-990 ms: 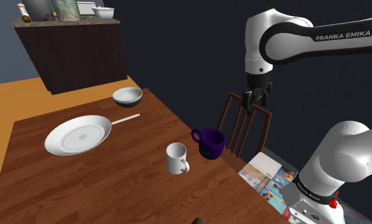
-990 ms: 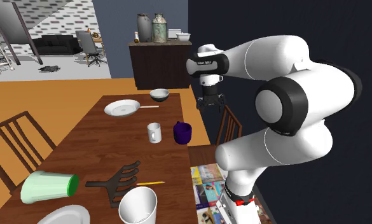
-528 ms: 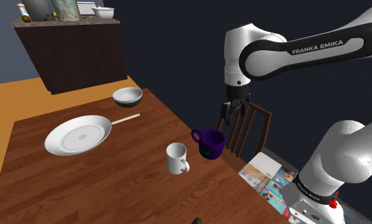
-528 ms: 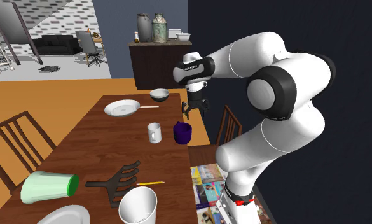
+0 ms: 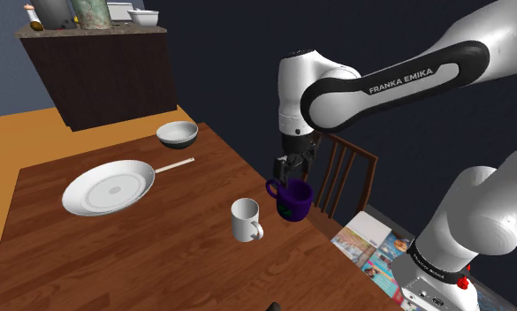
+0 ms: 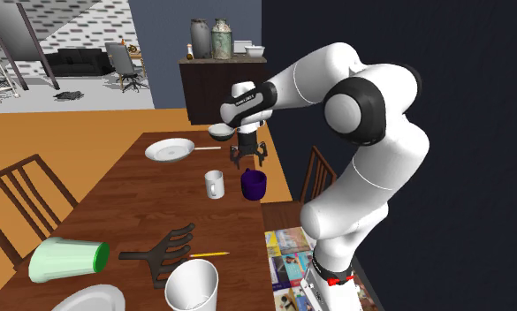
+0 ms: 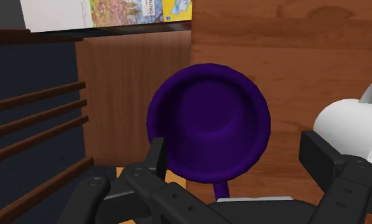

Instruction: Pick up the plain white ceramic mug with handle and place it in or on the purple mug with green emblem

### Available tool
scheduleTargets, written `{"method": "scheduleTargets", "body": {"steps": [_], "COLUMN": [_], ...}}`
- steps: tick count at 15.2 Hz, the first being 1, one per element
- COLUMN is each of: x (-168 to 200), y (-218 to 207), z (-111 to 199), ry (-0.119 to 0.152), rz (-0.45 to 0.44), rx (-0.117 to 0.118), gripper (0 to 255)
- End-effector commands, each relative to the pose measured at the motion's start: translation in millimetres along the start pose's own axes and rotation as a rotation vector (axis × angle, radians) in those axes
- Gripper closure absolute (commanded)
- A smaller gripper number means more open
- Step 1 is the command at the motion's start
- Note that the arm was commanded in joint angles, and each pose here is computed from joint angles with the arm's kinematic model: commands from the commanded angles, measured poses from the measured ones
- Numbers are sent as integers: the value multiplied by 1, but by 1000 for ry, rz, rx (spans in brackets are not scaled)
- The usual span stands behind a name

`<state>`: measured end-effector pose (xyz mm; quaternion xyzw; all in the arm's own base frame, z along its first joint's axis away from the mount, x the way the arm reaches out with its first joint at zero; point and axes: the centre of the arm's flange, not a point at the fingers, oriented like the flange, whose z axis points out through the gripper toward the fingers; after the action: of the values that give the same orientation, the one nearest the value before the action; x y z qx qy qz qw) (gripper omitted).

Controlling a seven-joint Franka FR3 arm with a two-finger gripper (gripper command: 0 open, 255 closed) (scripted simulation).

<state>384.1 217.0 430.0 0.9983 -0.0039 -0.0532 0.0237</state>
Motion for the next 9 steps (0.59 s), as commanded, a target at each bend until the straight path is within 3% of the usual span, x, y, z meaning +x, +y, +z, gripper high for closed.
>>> {"method": "scheduleTargets", "body": {"steps": [1,9], "x": [8,37], "y": [-26,-113], "z": [10,30], "ry": [14,69], "rz": [-14,-68], "rx": [11,43], "gripper": [0,0]}}
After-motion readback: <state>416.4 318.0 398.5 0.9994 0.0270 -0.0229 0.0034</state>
